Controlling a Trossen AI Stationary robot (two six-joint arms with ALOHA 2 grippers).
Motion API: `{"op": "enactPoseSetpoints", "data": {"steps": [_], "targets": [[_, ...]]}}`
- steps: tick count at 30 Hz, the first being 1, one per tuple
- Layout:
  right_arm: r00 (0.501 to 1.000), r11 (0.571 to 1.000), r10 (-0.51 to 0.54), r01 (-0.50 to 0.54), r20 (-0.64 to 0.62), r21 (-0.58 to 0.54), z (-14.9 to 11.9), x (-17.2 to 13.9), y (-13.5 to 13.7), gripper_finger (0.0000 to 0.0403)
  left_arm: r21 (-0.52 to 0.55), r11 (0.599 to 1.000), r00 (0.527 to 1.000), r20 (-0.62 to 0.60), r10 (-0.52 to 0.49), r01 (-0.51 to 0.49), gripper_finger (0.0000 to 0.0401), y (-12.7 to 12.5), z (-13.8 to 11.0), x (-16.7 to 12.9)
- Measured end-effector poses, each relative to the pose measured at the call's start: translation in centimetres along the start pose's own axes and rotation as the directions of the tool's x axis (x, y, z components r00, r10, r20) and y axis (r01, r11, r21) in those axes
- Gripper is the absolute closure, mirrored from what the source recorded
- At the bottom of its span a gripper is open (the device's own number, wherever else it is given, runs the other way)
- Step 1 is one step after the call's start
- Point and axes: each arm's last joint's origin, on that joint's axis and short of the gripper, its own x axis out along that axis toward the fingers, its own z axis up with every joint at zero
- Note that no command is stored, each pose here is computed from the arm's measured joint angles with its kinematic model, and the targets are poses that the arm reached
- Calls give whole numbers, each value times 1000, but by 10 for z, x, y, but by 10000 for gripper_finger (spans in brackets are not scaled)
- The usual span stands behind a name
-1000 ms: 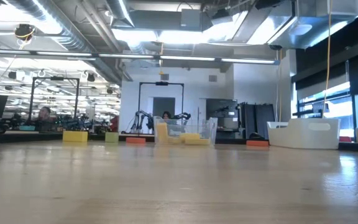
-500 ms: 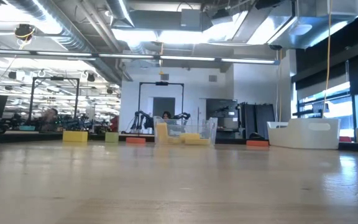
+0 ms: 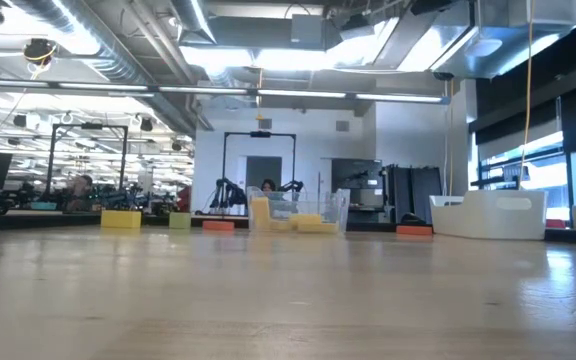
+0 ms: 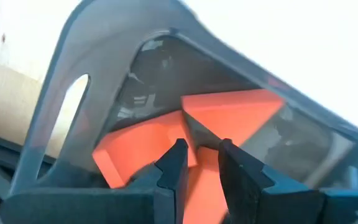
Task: Sort & place blocks by color
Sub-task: Put the green squared block into the white bin
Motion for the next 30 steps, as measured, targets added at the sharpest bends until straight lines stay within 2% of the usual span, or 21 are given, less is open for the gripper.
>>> {"op": "enactPoseSetpoints", "data": {"steps": [5, 10, 13, 15, 17, 19, 21, 23, 25, 27, 30], "targets": [[1000, 1000, 0, 0, -1, 1, 0, 0, 0, 114, -2, 1000, 1000, 29, 4, -4, 321, -12, 2, -26], [1000, 1000, 1, -1, -7, 27, -1, 0, 0, 114, -1, 999, 977, 204, 53, -54, 321, -18, 7, -61], [1000, 1000, 1, -1, -7, 26, -1, 0, 0, 114, -1, 994, 933, 345, 102, -109, 321, -16, 12, -83], [1000, 997, -12, 13, -3, 71, 0, 0, 0, 114, -20, 986, 891, 426, 159, -166, 321, -12, 18, -96], [998, 988, -62, 62, -8, 140, 1, 3, -2, 114, -121, 970, 852, 462, 245, -213, 321, -4, 28, -107], [988, 964, -150, 153, -32, 216, 1, 6, -4, 114, -246, 945, 834, 458, 309, -215, 321, 2, 41, -114], [965, 921, -255, 261, -59, 289, 1, 9, -9, 114, -277, 938, 834, 451, 318, -209, 321, 9, 57, -118], [945, 882, -317, 326, -84, 341, 0, 13, -13, 114, -329, 927, 835, 446, 323, -183, 321, 17, 72, -125], [941, 872, -321, 337, -105, 356, 0, 19, -17, 114, -400, 897, 827, 426, 366, -191, 321, 27, 88, -128], [947, 880, -294, 320, -126, 350, -1, 24, -20, 114, -443, 870, 825, 394, 406, -216, 321, 37, 106, -131], [950, 887, -272, 309, -154, 342, -2, 33, -24, 114, -508, 827, 852, 298, 430, -239, 321, 54, 130, -132]]}}
